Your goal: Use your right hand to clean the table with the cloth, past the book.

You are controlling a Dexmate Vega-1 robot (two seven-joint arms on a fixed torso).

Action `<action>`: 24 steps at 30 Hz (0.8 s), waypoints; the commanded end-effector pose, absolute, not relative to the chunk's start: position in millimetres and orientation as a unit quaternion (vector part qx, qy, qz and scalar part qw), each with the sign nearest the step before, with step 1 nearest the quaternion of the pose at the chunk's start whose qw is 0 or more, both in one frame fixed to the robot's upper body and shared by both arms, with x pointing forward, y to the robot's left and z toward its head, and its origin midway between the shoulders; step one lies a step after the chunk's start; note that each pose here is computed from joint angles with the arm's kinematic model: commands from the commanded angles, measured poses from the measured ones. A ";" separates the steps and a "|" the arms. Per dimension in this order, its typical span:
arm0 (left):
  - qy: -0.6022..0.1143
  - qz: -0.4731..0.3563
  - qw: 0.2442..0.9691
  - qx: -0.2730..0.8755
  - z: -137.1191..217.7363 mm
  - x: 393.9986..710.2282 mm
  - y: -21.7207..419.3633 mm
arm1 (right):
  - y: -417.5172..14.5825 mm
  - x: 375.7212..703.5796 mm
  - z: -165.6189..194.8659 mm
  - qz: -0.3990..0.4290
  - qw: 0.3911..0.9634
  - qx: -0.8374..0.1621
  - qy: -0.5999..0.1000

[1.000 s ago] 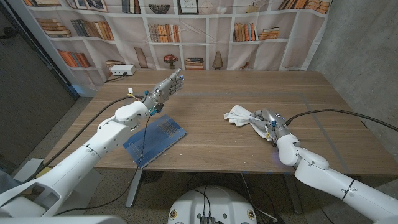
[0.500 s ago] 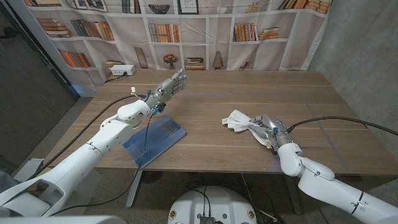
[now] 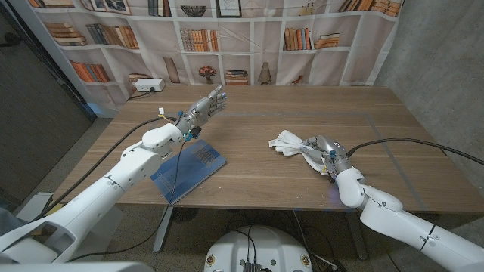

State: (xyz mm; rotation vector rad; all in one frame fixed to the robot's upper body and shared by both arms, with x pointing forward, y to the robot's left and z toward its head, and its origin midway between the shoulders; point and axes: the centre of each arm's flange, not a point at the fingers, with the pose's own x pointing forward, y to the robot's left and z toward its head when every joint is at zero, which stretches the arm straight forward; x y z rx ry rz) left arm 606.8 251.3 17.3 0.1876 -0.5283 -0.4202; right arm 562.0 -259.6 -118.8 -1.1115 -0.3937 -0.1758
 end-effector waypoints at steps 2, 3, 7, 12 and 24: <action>-0.259 -0.196 0.942 0.088 15.3 603.2 260.1 | -276.9 590.5 -96.1 -0.116 0.825 -0.523 -0.180; -0.260 -0.195 0.942 0.088 15.3 603.1 261.0 | -277.4 591.5 -94.6 -0.118 0.825 -0.523 -0.180; -0.259 -0.195 0.942 0.088 15.9 604.1 263.8 | -277.2 594.5 -90.6 -0.118 0.825 -0.523 -0.177; -0.260 -0.196 0.942 0.088 17.1 605.6 267.2 | -274.0 593.5 -88.7 -0.118 0.826 -0.521 -0.178; -0.257 -0.209 0.939 0.088 16.3 613.0 268.7 | -269.1 589.0 -86.4 -0.114 0.829 -0.516 -0.183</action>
